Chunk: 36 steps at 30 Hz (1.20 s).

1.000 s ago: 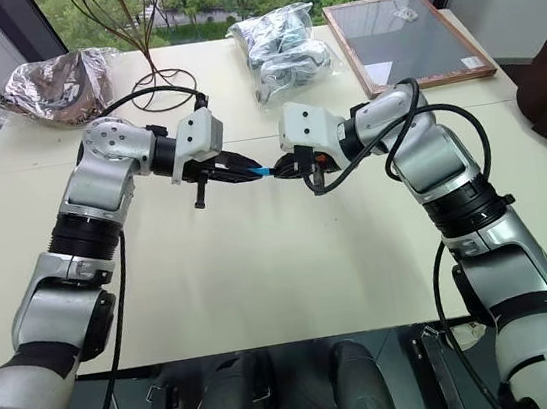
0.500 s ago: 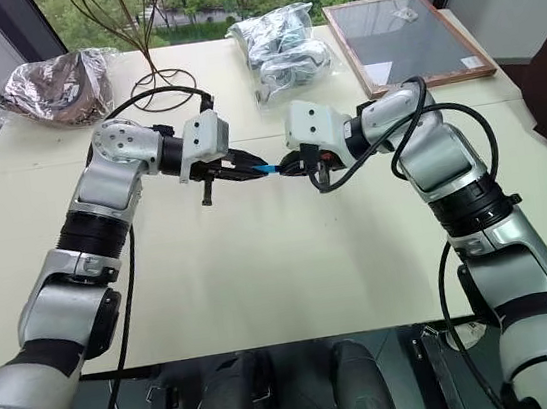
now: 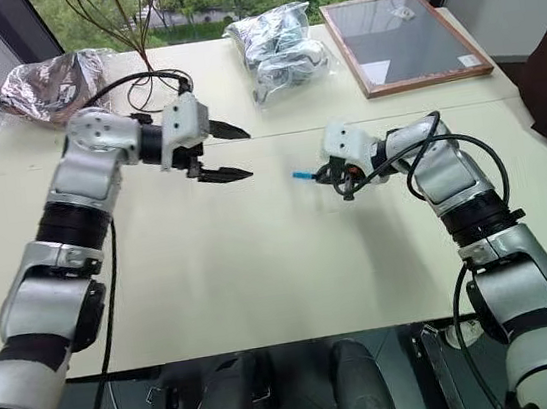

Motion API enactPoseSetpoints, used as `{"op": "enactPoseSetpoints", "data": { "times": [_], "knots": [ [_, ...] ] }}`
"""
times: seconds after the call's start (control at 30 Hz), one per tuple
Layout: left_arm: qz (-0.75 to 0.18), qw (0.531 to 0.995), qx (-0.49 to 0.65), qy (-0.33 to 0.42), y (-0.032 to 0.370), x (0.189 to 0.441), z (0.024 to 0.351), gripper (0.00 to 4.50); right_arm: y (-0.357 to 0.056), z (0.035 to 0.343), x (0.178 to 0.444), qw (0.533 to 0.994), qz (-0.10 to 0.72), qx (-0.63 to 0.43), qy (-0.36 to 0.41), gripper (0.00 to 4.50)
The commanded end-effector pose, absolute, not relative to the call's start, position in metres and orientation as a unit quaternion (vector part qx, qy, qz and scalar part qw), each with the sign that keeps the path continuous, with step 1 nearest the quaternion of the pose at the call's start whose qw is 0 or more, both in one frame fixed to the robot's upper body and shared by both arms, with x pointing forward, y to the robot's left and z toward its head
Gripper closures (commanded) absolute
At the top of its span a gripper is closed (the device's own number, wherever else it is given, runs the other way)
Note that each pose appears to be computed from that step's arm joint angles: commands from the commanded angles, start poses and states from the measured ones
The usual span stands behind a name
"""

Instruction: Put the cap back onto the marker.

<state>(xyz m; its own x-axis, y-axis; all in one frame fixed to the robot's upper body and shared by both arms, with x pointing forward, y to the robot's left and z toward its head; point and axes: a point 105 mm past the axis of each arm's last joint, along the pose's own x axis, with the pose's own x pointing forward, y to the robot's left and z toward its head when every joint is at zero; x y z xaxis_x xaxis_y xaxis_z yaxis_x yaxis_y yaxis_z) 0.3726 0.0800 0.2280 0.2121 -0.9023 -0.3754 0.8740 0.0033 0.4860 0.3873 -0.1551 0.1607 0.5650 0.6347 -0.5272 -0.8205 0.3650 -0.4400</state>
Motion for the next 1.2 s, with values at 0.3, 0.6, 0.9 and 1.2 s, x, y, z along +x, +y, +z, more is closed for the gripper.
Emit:
{"op": "enactPoseSetpoints", "data": {
  "times": [0.3,0.6,0.9,1.2],
  "knots": [
    [-0.358,0.927,0.098,-0.059,0.164,0.381,0.237,1.09,-0.243,0.179,0.364,0.953,0.193,-0.186,0.14,4.5],
    [-0.191,0.981,0.023,-0.014,0.174,0.38,0.18,1.09,-0.255,0.145,0.363,0.975,0.097,-0.09,0.178,4.5],
    [-0.133,0.991,-0.001,0.001,0.177,0.379,0.159,1.02,-0.253,0.137,0.367,0.976,0.088,-0.07,0.186,1.17],
    [-0.085,0.995,0.046,-0.002,0.224,0.363,0.154,1.02,-0.324,0.193,0.374,0.988,-0.011,-0.144,0.06,0.09]
  ]
}}
